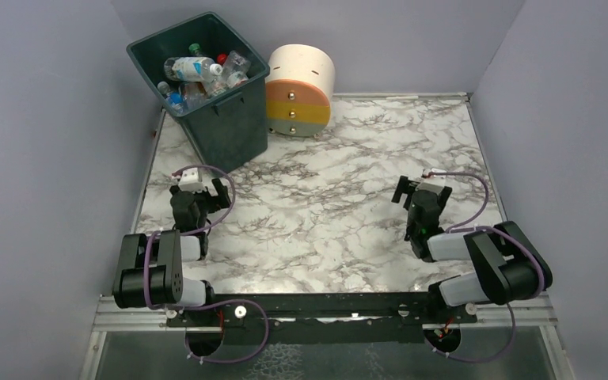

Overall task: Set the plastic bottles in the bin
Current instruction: Reset both arms

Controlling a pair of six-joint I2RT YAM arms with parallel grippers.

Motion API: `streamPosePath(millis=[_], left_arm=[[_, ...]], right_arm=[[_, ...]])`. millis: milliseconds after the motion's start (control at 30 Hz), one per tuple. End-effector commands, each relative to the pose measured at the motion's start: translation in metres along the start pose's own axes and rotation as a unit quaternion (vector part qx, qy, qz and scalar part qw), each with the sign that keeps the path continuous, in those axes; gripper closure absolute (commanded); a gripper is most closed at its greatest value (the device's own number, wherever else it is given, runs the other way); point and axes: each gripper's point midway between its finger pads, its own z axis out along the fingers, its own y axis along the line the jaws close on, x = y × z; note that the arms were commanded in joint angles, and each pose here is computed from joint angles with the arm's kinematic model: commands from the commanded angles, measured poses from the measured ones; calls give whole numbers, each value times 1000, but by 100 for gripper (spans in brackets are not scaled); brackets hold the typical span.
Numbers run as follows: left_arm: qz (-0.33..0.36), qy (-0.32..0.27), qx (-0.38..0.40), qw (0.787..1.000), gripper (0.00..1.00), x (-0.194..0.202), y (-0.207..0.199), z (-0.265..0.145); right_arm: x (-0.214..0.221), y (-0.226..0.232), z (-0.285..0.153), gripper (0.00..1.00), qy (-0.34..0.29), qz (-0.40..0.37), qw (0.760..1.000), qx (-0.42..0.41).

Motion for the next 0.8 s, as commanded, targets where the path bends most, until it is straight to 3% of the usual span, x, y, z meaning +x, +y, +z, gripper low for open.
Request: streamPosePath(millis=[0,133,233,300,400,667,767], left_arm=[[34,-81,34,996,1,-43,-11,15],[37,-88,45,994,1,-46,-8,23],[43,-89,47,994,1,-46,-8,23],[48,-116,52,991,1,-48,-9,20],[58,-112,73,989,1,-45,-16,19],[87,-196,101,971,1,-53,-29,-18],[88,-193,98,972,1,-51,-28,-19]], right_arm=[[-43,4,19,1,-70,8,997,21],[-46,6,24,1,-99,-5,995,5],[-33,23,36,0,-55,-34,998,-24],[-36,30,40,1,-65,-49,996,-41],[-34,35,33,1,-69,-55,994,-68],[-42,42,-4,0,-137,-52,978,-146],[-39,46,-6,0,-137,-56,976,-159]])
